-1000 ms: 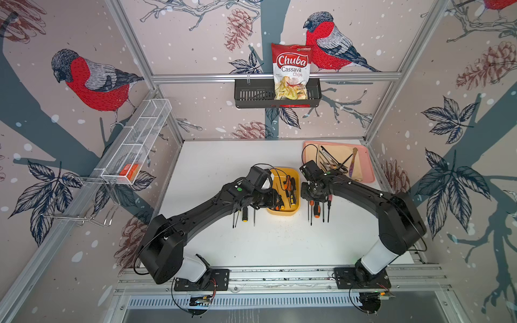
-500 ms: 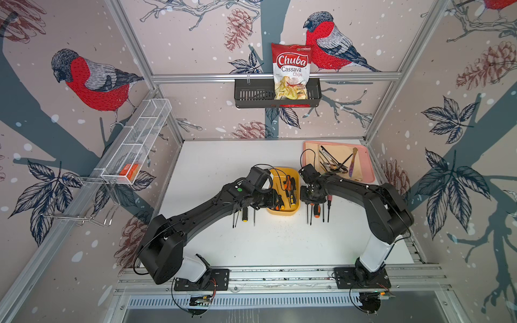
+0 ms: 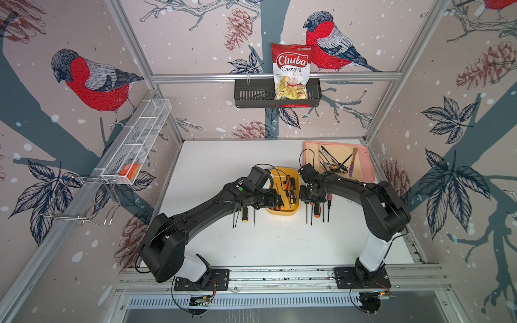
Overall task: Take out the screwdriver from the storage box
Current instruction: Place the screwdriver at the center of the board.
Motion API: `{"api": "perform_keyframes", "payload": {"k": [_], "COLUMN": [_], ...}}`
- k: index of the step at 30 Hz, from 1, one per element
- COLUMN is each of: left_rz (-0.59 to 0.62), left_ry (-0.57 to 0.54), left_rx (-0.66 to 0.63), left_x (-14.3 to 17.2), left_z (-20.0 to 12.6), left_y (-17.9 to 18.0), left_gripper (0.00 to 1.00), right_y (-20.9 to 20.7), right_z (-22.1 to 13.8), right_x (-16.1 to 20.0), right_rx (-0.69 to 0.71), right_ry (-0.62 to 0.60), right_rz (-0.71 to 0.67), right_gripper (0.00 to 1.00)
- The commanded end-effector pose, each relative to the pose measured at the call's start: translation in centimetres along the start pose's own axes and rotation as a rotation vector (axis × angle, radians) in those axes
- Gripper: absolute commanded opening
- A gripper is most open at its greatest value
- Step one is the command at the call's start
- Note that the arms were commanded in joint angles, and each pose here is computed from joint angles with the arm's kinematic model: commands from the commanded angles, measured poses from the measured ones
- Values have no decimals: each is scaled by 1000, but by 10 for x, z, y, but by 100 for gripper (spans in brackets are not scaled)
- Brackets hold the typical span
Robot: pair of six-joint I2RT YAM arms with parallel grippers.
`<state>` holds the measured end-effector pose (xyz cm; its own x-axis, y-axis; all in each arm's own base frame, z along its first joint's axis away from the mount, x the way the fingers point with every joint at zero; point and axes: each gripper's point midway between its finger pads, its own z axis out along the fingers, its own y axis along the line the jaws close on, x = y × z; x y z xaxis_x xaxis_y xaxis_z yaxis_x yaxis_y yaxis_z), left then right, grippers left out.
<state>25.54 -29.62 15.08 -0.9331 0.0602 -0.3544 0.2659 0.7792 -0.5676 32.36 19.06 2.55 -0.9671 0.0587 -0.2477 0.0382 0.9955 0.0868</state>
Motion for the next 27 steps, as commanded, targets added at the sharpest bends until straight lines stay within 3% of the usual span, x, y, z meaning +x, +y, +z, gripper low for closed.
{"api": "perform_keyframes", "payload": {"k": [1,20,27], "left_rz": [21,-16,-66], "left_ry": [-9,-12,1], "left_rx": [-4,-65,-132], "left_x": [-4,-20,-27], "left_z": [-1,13,26], "left_y": [-2,1,11], "left_gripper": [38,38,38], "right_y": [1,1,11], "right_z": [-9,-69,-100], "right_x": [-2,-15,-13], "right_rx": [2,-56,-174], "right_ry": [-4,-110,-167], "right_rz": [3,-13,-48], "right_gripper": [24,27,27]}}
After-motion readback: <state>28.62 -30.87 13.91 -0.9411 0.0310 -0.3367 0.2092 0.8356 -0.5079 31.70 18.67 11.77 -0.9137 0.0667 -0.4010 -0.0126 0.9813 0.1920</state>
